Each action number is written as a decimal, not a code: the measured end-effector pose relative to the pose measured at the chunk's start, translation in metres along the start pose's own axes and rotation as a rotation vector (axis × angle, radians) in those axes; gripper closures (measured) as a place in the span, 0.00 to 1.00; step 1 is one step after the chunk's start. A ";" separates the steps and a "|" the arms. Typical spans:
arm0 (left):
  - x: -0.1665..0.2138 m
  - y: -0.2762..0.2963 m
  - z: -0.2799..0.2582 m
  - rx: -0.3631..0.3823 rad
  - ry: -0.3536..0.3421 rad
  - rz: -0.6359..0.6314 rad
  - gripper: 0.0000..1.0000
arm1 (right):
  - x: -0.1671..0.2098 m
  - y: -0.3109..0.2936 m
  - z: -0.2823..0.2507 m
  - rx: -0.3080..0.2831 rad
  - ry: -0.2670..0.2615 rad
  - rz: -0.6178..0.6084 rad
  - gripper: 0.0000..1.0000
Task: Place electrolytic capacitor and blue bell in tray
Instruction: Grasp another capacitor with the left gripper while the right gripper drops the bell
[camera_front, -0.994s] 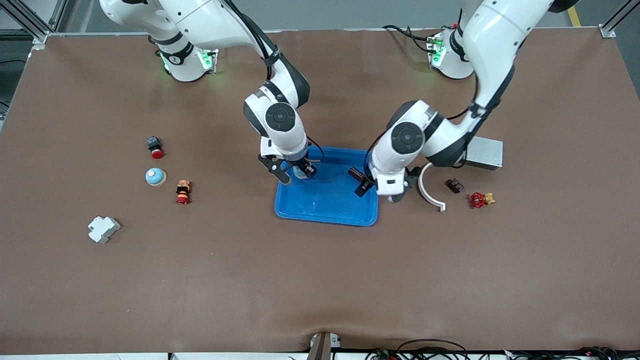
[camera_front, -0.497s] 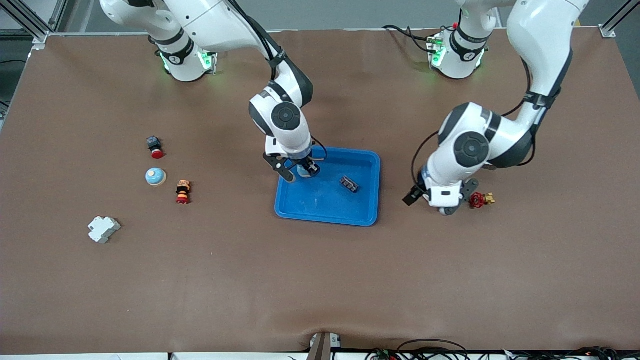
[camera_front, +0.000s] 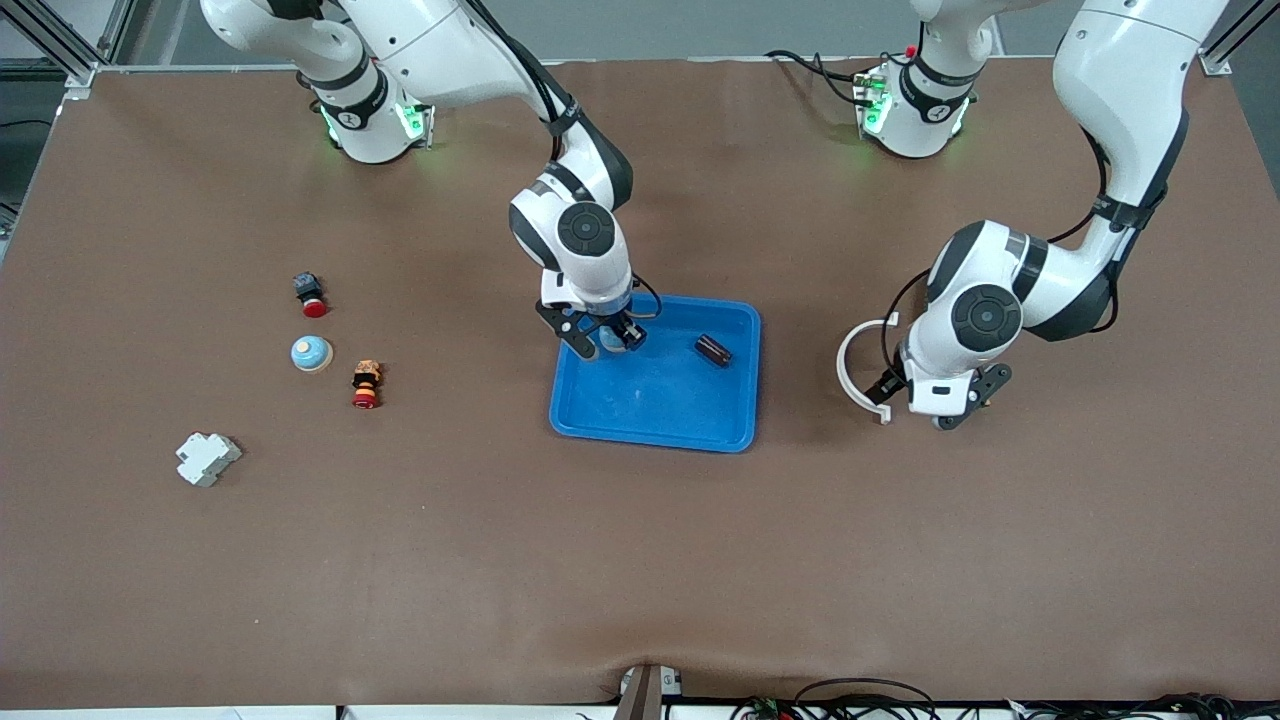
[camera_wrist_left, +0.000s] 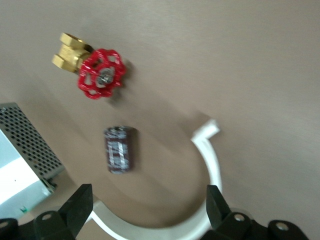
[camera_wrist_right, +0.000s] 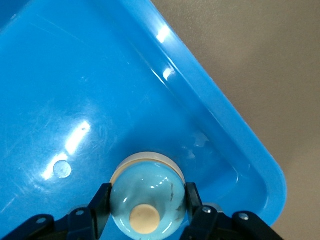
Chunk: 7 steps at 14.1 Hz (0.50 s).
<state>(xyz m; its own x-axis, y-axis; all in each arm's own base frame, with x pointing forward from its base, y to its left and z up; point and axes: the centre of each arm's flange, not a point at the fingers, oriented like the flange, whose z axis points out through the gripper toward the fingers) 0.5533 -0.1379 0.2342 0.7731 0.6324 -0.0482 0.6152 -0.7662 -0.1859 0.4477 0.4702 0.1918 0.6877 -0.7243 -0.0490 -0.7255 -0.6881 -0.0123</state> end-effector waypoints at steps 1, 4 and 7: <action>0.002 -0.005 0.005 0.011 0.004 0.006 0.00 | 0.001 0.000 0.000 0.000 0.001 0.003 0.32; 0.013 -0.022 0.019 0.008 0.024 0.018 0.00 | 0.005 0.000 0.001 -0.001 0.010 0.004 0.03; 0.024 -0.044 0.040 -0.030 0.046 0.034 0.00 | 0.006 -0.001 0.000 0.002 0.017 -0.002 0.00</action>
<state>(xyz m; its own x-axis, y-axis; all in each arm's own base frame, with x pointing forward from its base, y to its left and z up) 0.5386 -0.0849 0.2018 0.7995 0.6006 -0.0086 0.5923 -0.7907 -0.1550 0.4527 0.4669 0.1916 0.6891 -0.7239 -0.0324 -0.7245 -0.6891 -0.0141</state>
